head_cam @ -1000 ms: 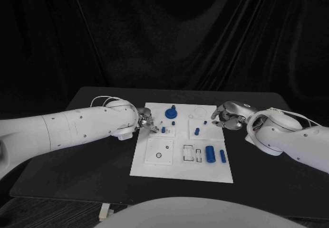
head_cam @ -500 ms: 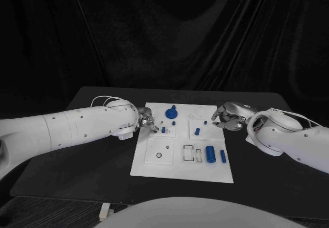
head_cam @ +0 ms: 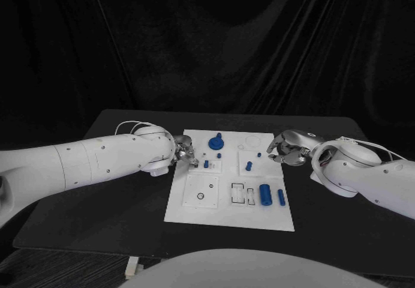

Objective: Assemble the parts on the task board

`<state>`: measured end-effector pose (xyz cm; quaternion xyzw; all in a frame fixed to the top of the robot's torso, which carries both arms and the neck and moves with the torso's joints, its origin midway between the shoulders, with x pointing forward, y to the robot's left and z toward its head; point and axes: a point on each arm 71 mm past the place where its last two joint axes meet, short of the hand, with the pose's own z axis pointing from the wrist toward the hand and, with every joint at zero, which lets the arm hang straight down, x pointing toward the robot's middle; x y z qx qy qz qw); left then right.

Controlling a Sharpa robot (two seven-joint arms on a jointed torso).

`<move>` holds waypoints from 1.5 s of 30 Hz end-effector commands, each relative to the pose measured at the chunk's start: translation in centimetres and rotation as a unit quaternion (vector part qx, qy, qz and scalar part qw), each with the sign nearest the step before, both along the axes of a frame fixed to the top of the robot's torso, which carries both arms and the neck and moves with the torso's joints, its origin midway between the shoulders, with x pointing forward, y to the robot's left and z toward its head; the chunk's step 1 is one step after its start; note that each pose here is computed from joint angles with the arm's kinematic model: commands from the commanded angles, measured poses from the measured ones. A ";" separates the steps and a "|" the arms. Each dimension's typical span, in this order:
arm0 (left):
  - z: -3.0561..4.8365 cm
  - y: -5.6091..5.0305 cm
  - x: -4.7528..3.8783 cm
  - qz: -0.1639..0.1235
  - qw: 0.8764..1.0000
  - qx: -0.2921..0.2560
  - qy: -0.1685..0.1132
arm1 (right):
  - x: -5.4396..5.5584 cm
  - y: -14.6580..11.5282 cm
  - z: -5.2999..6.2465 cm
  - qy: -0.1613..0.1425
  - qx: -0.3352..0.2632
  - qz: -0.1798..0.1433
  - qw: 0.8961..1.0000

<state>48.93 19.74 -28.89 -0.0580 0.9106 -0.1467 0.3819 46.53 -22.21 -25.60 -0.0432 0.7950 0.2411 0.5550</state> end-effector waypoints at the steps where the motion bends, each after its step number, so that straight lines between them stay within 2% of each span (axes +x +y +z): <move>1: 0.10 -0.4 0.02 -0.009 1.000 -0.016 -0.010 | -0.1 -0.1 -0.2 0.009 -0.008 -0.007 1.000; 11: 0.32 -0.2 0.03 -0.015 0.999 -0.032 -0.022 | -0.1 -0.2 -0.3 0.009 -0.009 -0.008 1.000; 17: 0.68 -0.1 -0.19 -0.030 0.997 -0.057 -0.035 | -0.1 -0.2 -0.3 0.009 -0.009 -0.009 1.000; 24: 1.80 0.4 -0.24 -0.052 0.994 -0.087 -0.045 | -0.1 -0.1 -0.3 0.009 -0.009 -0.010 1.000; 25: 2.19 0.6 -0.09 -0.045 0.993 -0.102 -0.034 | -0.1 -0.1 -0.2 0.008 -0.008 -0.010 1.000; 26: 2.23 0.6 -0.08 -0.044 0.993 -0.104 -0.032 | -0.1 -0.1 -0.2 0.008 -0.008 -0.010 1.000; 29: 2.69 1.1 0.13 -0.020 0.992 -0.128 0.000 | -0.1 0.0 -0.2 0.008 -0.008 -0.010 1.000; 33: 3.06 1.8 0.34 0.003 0.991 -0.126 0.042 | -0.1 0.0 -0.2 0.007 -0.007 -0.009 1.000; 39: 2.97 2.6 0.63 0.020 0.992 -0.092 0.089 | -0.1 0.1 -0.2 0.006 -0.005 -0.008 1.000; 45: 2.66 2.8 1.03 0.029 0.991 -0.060 0.119 | -0.1 0.2 -0.2 0.004 -0.005 -0.008 1.000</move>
